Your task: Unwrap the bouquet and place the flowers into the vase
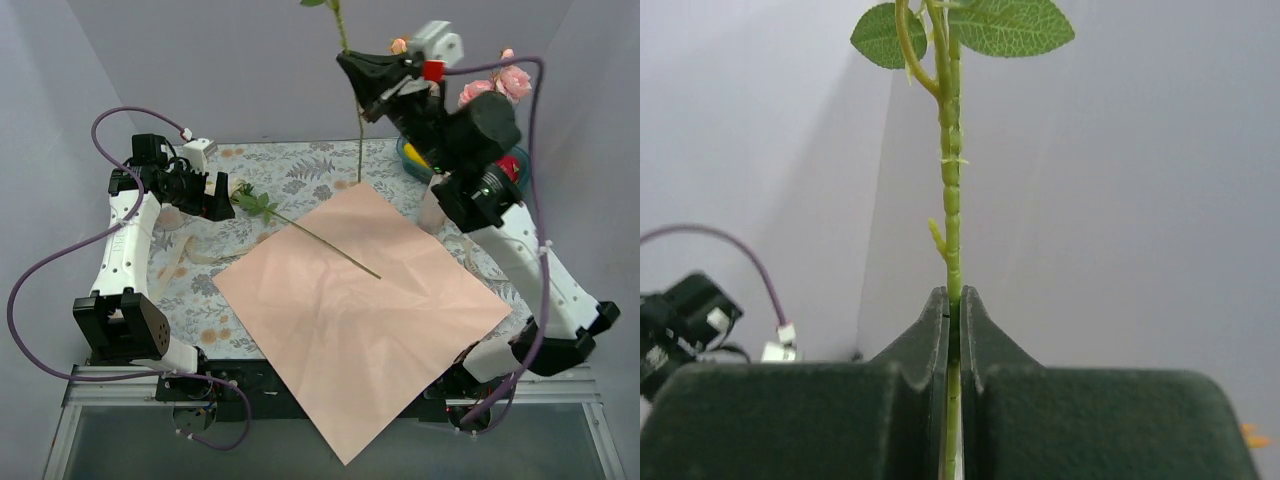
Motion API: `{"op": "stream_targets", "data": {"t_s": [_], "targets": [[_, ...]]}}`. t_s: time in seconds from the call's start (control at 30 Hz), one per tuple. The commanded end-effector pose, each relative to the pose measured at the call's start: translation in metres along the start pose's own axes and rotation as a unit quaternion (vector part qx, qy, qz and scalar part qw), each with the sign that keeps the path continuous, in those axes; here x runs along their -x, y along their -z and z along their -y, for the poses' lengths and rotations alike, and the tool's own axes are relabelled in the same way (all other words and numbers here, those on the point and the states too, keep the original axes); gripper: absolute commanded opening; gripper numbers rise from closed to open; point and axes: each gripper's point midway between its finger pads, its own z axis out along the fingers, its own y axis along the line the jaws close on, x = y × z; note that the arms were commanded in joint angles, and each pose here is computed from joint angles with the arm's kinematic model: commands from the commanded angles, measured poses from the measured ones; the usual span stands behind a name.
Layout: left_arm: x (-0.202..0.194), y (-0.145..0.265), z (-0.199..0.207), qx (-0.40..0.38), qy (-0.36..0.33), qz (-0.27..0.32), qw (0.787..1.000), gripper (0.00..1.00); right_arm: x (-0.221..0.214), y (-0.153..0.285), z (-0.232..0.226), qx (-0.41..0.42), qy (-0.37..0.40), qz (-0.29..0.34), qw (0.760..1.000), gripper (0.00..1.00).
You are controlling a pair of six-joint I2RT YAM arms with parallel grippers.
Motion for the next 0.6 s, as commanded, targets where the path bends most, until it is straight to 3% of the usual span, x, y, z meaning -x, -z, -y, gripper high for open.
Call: {"op": "stream_targets", "data": {"t_s": [0.0, 0.07, 0.2, 0.3, 0.47, 0.5, 0.57], "targets": [[0.012, 0.017, 0.010, -0.004, -0.019, 0.027, 0.999, 0.98, 0.105, 0.039, 0.036, -0.081, 0.124, 0.155, 0.977, 0.01], [0.013, 0.017, 0.010, -0.003, -0.019, 0.029, 0.999, 0.98, 0.132, 0.062, 0.065, -0.158, 0.150, 0.171, 0.961, 0.01], [0.013, 0.015, 0.008, -0.005, -0.018, 0.027, 0.999, 0.98, 0.138, 0.087, 0.110, -0.252, 0.212, 0.145, 0.933, 0.01], [0.013, 0.012, 0.007, -0.005, -0.015, 0.026, 1.000, 0.98, 0.116, 0.097, 0.141, -0.304, 0.235, 0.100, 0.918, 0.01], [0.015, 0.012, 0.007, -0.008, -0.013, 0.025, 1.000, 0.98, 0.090, 0.121, 0.179, -0.351, 0.215, 0.082, 0.908, 0.01], [0.015, 0.012, 0.006, -0.005, -0.015, 0.026, 1.000, 0.98, 0.068, 0.124, 0.188, -0.363, 0.220, 0.060, 0.903, 0.01], [0.013, 0.011, 0.005, -0.003, -0.015, 0.023, 1.000, 0.98, 0.067, 0.132, 0.194, -0.372, 0.219, 0.073, 0.899, 0.01]]}}
